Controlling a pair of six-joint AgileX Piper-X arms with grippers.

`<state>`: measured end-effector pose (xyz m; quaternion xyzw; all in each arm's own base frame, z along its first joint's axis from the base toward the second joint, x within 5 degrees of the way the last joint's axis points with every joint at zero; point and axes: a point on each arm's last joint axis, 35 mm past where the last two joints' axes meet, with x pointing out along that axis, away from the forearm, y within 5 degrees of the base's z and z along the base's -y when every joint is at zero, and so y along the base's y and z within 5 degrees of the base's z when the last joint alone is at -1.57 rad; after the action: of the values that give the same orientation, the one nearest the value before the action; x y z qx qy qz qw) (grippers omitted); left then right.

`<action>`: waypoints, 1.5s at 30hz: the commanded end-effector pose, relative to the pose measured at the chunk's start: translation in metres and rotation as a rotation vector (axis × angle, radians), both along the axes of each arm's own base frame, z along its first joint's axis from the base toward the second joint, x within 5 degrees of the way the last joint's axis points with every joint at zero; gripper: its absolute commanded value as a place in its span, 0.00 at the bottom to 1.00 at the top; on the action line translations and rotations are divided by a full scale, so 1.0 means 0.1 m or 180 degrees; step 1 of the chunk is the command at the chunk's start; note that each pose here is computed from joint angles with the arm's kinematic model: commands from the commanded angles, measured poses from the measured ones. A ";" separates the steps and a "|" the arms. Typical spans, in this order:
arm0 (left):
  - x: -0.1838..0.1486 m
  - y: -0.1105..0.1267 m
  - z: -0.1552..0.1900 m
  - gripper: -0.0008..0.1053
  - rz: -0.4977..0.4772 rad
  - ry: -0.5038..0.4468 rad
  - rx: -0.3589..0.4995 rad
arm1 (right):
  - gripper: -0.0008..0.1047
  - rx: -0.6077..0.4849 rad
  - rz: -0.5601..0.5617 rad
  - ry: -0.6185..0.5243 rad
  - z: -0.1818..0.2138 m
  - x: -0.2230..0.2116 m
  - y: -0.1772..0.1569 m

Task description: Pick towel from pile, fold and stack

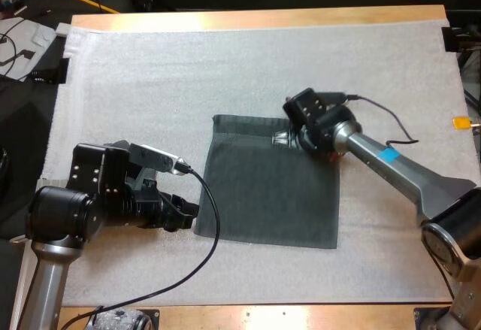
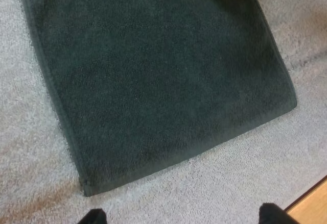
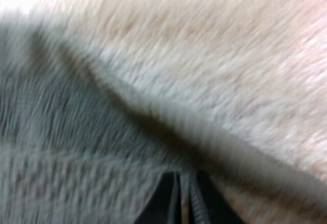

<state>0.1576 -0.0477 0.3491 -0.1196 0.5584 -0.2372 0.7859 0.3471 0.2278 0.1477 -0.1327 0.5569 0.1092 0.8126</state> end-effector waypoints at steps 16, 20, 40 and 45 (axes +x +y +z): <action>-0.01 -0.01 0.01 0.56 -0.0025 -0.0004 -0.0033 | 0.01 0.0168 -0.0339 -0.0909 0.95 0.26 -0.19; -0.01 -0.01 0.01 0.55 -0.0033 -0.0007 -0.0036 | 0.01 0.0124 -0.0246 -0.0977 1.26 0.10 -0.28; -0.05 0.00 0.00 0.55 -0.0040 0.0013 -0.0038 | 0.01 0.0492 0.0444 -0.1014 2.46 -1.35 -0.56; -0.14 0.02 0.05 0.55 -0.0043 -0.0060 -0.0053 | 0.01 0.0617 0.0566 -0.0949 2.51 -1.78 -0.66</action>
<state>0.1525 -0.0469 0.3501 -0.1213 0.5553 -0.2412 0.7866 0.1982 0.1726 0.3898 -0.1248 0.4080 0.1965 0.8828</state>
